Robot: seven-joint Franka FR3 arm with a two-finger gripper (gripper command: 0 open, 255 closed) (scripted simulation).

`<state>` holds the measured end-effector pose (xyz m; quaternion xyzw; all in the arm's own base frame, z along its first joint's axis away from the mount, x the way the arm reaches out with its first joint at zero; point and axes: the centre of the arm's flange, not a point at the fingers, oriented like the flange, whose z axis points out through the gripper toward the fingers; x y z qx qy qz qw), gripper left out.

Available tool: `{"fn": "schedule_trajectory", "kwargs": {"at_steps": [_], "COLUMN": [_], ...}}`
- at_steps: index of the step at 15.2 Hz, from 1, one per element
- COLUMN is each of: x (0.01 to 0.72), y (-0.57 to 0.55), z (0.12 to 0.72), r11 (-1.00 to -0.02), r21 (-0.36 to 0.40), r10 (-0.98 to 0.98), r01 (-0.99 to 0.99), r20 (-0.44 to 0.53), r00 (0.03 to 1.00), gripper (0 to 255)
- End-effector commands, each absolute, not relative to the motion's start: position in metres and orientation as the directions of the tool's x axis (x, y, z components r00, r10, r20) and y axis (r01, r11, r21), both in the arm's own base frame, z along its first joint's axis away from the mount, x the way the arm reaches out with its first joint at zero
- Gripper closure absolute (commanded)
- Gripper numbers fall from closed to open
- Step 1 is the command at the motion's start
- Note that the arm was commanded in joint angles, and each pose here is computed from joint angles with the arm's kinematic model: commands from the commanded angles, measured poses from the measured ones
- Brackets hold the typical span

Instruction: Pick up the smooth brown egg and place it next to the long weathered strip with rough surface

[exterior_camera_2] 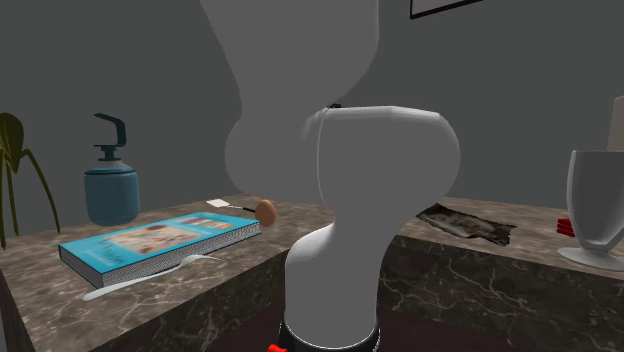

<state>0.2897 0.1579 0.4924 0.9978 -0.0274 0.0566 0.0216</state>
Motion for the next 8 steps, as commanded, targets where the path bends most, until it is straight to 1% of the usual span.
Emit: {"fn": "schedule_trajectory", "kwargs": {"at_steps": [1, 8], "x": [0.286, 0.279], "y": [0.184, 0.264], "z": [0.474, 0.414], "r11": [-0.997, -0.994], "r21": [0.053, 0.104], "r10": [-0.044, -0.013], "r01": [-0.051, -0.031], "r20": [0.126, 0.164], "r00": [0.991, 0.986], "gripper": [0, 0]}}
